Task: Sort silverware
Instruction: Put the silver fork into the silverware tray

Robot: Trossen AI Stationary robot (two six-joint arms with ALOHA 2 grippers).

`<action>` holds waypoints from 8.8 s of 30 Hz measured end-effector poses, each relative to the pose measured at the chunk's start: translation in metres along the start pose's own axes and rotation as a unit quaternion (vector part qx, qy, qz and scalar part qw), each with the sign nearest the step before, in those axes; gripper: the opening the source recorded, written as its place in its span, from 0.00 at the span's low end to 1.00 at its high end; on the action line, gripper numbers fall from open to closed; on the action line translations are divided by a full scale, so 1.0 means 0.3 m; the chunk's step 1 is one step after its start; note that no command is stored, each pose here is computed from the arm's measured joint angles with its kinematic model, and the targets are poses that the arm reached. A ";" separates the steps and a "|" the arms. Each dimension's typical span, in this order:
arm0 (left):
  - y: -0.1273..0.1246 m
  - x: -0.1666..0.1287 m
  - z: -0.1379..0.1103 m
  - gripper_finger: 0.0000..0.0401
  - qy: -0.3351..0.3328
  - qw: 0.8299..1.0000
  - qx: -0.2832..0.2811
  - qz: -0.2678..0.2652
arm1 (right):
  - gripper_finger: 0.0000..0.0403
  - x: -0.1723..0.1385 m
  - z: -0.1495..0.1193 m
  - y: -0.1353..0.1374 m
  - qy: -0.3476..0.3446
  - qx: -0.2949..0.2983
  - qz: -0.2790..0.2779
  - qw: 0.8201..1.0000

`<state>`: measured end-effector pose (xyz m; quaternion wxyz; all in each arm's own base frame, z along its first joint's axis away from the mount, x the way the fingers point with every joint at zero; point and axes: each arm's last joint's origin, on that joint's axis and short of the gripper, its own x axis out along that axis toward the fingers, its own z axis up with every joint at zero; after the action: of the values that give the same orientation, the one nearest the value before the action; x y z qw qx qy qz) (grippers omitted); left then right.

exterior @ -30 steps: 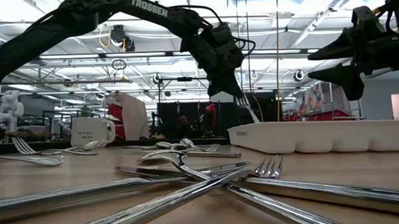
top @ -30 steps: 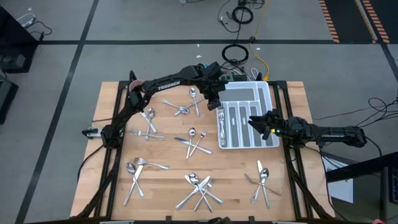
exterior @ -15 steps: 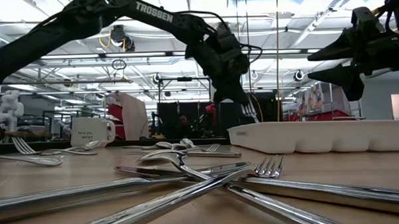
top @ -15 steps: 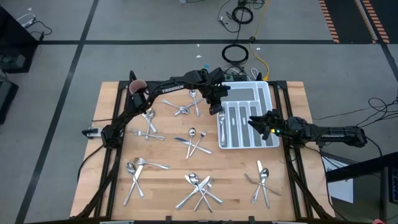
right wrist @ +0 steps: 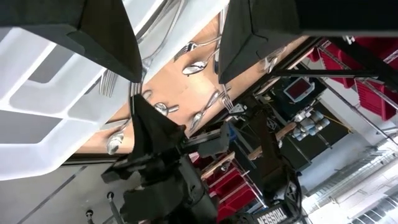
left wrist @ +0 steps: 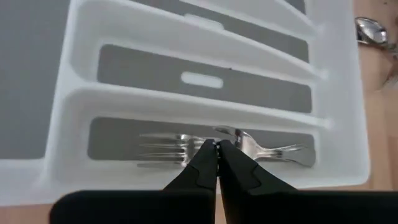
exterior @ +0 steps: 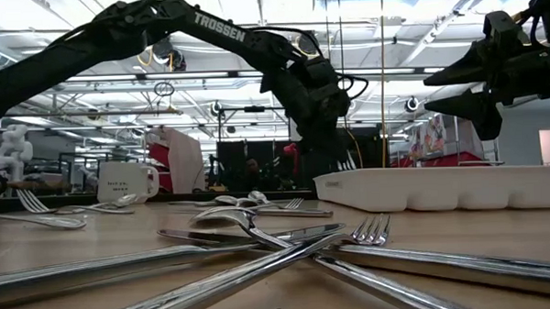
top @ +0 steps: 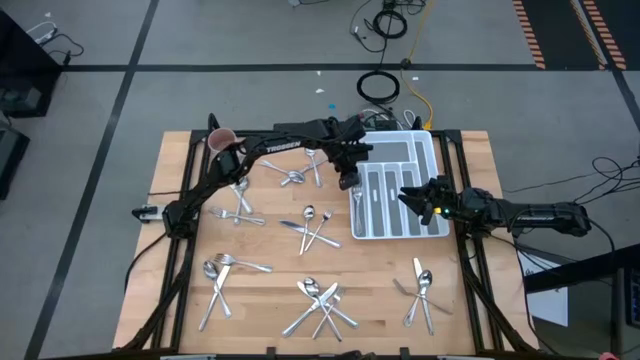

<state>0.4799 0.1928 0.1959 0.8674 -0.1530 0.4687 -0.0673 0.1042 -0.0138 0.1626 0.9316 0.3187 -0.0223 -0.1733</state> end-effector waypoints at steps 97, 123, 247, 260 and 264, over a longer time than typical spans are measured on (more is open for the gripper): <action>-0.811 -1.172 -0.337 0.26 -0.131 0.945 -0.083 0.287 | 0.50 0.127 -0.454 0.503 0.638 -0.126 -0.259 0.714; -0.811 -1.171 -0.337 0.26 -0.117 0.948 -0.040 0.292 | 0.00 0.231 -0.069 0.641 0.441 0.002 -0.457 0.772; -0.856 -0.953 -0.109 0.26 -0.406 0.850 0.300 -0.147 | 0.00 0.428 0.748 1.166 -0.035 -0.512 0.314 0.799; -0.843 -0.942 -0.106 0.26 -0.414 0.863 0.274 -0.093 | 0.00 0.458 0.779 1.131 -0.039 -0.503 0.283 0.816; -0.842 -0.942 -0.106 0.26 -0.414 0.863 0.274 -0.092 | 0.00 0.464 0.785 1.123 -0.040 -0.504 0.279 0.817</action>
<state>0.3044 0.0213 0.4866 0.9785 0.0342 0.0129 -0.2027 0.3031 0.0494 0.5433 0.9688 -0.2222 -0.0567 0.0945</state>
